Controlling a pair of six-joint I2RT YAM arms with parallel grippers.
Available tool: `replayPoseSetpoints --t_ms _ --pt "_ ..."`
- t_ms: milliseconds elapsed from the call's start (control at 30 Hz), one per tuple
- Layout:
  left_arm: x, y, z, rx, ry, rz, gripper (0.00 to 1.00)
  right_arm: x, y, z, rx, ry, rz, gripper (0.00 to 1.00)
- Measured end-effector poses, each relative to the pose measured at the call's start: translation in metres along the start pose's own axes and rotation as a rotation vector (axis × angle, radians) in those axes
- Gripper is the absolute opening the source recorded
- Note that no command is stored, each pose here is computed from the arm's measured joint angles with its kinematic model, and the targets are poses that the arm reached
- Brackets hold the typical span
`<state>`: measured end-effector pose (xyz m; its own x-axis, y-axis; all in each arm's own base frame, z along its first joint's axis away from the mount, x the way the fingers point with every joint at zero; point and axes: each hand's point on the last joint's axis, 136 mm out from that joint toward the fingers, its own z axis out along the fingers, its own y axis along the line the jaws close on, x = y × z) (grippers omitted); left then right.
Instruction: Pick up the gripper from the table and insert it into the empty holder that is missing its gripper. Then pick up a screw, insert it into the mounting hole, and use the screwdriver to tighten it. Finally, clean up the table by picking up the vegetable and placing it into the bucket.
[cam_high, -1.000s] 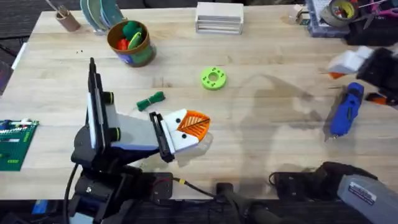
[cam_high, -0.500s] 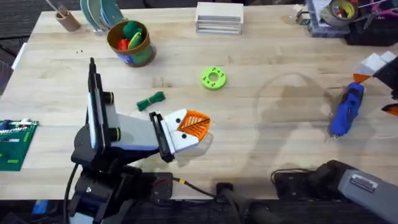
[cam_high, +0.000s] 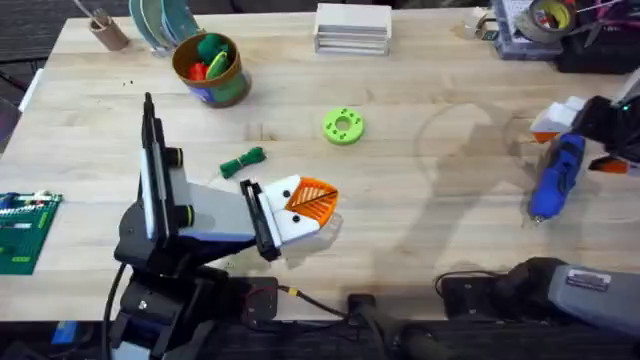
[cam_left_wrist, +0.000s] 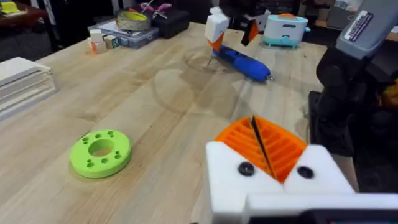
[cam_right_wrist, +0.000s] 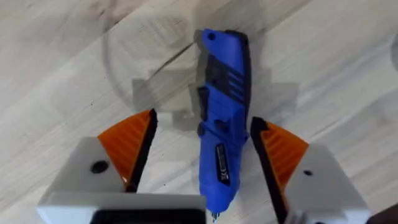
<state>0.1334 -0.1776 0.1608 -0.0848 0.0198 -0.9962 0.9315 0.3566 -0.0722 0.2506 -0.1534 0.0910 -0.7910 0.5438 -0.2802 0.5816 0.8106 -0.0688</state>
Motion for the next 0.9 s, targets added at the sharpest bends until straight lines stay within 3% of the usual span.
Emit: replayPoseSetpoints --t_ms 267,667,900 --pt "0.0 0.0 0.0 0.0 0.0 0.0 0.012 0.0 0.002 0.013 -0.013 0.027 -0.091 0.994" --pt "0.0 0.0 0.0 0.0 0.0 0.0 0.012 -0.007 -0.035 0.022 0.013 0.021 0.009 0.994" --pt "0.0 0.0 0.0 0.0 0.0 0.0 0.012 -0.001 -0.023 0.039 -0.054 0.076 -0.045 0.994"
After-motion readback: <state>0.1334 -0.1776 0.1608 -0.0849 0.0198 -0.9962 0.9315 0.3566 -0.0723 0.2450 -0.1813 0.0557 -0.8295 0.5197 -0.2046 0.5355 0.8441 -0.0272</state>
